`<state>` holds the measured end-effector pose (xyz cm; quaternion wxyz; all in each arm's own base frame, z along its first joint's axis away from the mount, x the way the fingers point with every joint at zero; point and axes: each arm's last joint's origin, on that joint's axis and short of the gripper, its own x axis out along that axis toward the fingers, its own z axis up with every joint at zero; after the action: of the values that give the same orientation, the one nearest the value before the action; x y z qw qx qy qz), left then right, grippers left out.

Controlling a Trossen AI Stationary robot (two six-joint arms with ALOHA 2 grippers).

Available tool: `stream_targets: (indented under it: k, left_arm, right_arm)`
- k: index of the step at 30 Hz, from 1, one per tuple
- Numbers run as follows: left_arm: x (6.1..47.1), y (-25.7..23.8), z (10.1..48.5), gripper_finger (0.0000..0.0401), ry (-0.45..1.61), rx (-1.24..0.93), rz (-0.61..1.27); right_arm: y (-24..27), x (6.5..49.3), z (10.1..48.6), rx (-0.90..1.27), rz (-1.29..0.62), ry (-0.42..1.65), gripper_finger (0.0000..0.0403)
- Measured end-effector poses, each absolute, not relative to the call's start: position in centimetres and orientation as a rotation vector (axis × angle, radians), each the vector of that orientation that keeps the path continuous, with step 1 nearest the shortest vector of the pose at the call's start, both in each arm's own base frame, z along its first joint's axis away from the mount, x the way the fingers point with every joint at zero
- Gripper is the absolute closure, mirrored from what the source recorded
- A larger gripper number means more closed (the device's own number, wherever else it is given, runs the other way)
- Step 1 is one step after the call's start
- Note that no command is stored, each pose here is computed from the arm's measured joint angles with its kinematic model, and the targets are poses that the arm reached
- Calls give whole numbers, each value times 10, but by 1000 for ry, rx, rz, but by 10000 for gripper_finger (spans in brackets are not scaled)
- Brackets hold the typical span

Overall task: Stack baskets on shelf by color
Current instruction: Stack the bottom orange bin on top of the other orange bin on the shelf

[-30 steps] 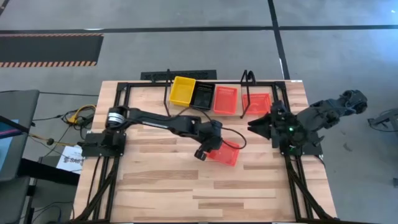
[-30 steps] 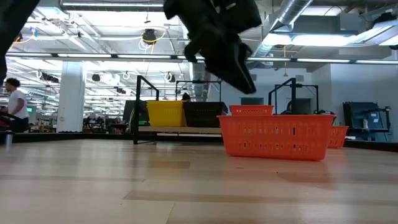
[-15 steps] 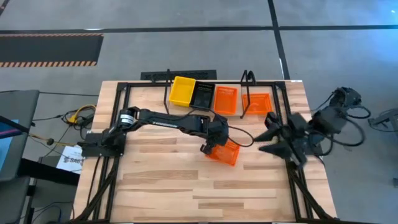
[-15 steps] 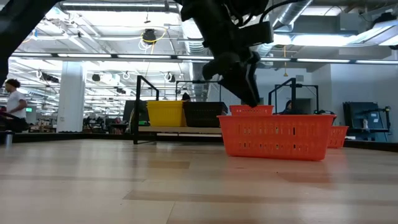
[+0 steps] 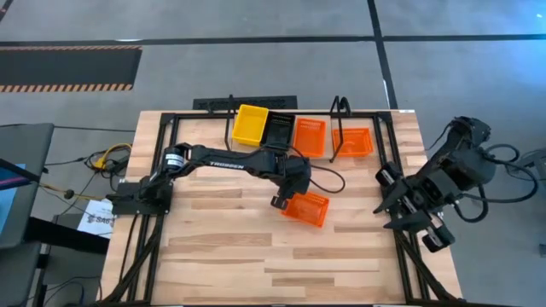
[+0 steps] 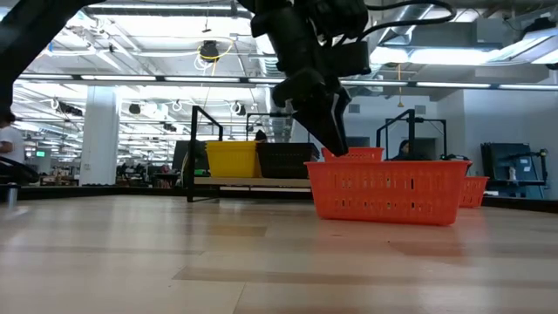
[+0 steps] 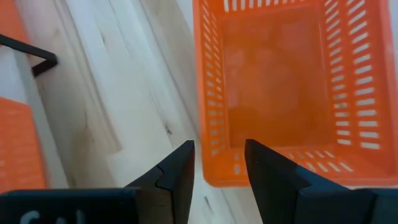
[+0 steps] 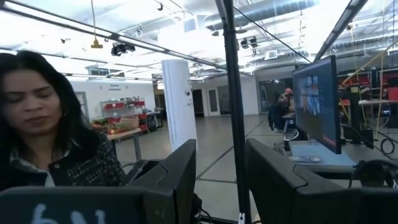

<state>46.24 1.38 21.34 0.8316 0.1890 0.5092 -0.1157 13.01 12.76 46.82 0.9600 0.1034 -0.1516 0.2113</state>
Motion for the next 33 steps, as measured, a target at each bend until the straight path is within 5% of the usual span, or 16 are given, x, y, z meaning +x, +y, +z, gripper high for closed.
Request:
stream_targets:
  k: [14,21,29,33]
  left_arm:
    - [462,9,213,271,1081,325,-235]
    - [461,-1,215,271,1108,308,-141]
    - [453,-5,256,343,1197,343,-48]
    - [443,-4,286,393,1256,338,-22]
  right_arm:
    - [129,133,465,202,417,-281,246]
    - [131,163,437,279,255,-49,252]
    - [130,167,419,374,227,125,386]
    - [133,164,419,346,226,127,391]
